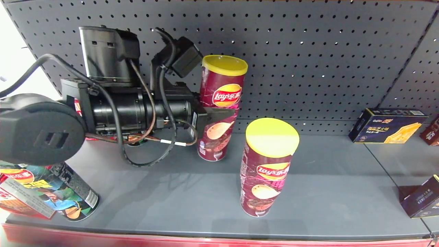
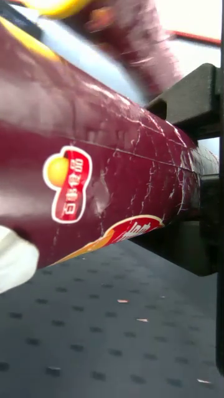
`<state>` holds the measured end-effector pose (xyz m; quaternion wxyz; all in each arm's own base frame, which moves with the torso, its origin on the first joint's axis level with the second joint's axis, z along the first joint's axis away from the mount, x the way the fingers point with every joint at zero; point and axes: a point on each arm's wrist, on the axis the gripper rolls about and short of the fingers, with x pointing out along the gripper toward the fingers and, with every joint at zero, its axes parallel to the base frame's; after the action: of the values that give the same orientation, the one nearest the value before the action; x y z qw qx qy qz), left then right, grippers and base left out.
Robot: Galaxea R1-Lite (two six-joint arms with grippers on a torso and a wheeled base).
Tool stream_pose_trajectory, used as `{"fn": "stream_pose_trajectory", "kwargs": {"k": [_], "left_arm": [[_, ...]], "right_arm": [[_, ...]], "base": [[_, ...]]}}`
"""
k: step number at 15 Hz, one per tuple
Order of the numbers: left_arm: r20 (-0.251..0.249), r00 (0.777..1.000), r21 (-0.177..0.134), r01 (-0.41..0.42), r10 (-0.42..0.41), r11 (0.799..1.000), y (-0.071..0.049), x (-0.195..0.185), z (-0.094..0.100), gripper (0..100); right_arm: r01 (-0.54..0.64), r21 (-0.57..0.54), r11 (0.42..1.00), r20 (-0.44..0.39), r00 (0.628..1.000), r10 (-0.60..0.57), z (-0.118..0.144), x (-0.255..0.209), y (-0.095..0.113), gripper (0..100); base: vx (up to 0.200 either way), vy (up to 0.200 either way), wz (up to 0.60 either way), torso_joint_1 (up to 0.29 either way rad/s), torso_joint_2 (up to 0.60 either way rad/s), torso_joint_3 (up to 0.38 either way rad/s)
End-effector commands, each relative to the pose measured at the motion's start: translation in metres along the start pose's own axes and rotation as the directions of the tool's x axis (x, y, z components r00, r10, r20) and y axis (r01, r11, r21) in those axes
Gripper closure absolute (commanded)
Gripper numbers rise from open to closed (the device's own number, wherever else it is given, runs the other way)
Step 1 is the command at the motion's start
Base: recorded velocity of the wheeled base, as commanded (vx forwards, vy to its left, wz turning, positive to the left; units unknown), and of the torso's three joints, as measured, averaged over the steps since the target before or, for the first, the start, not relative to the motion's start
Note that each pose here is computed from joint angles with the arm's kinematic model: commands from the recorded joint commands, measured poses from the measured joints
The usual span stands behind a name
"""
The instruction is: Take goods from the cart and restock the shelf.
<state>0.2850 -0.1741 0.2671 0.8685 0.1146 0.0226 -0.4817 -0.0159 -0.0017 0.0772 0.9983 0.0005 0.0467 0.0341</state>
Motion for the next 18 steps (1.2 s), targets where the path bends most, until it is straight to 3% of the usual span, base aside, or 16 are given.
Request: {"fn": "stream_pose_trajectory", "kwargs": {"k": [1,7,11,15,18], "left_arm": [[-0.007,1.000,-0.011,0.007,-0.007,1.000,0.005,0.023,-0.016,100],[0.043,0.999,0.004,0.032,-0.033,0.999,0.018,0.052,-0.028,100],[0.055,0.998,-0.013,0.043,-0.042,0.999,0.020,0.063,-0.039,100],[0.094,0.995,-0.060,0.041,-0.035,0.997,0.024,0.073,-0.045,100],[0.096,0.995,-0.065,0.036,-0.030,0.997,0.027,0.075,-0.047,100]], "right_arm": [[0.000,0.000,1.000,-0.003,1.000,0.000,0.000,0.000,0.000,0],[0.000,0.000,1.000,-0.003,1.000,0.000,0.000,0.000,0.000,0],[0.000,0.000,1.000,-0.005,1.000,0.000,0.000,0.000,0.000,0],[0.000,0.000,1.000,-0.003,1.000,0.000,0.000,0.000,0.000,0],[0.000,0.000,1.000,-0.003,1.000,0.000,0.000,0.000,0.000,0]], "base": [[0.000,0.000,0.00,0.000,0.00,0.000],[0.000,0.000,0.00,0.000,0.00,0.000],[0.000,0.000,0.00,0.000,0.00,0.000],[0.000,0.000,0.00,0.000,0.00,0.000],[0.000,0.000,0.00,0.000,0.00,0.000]]}}
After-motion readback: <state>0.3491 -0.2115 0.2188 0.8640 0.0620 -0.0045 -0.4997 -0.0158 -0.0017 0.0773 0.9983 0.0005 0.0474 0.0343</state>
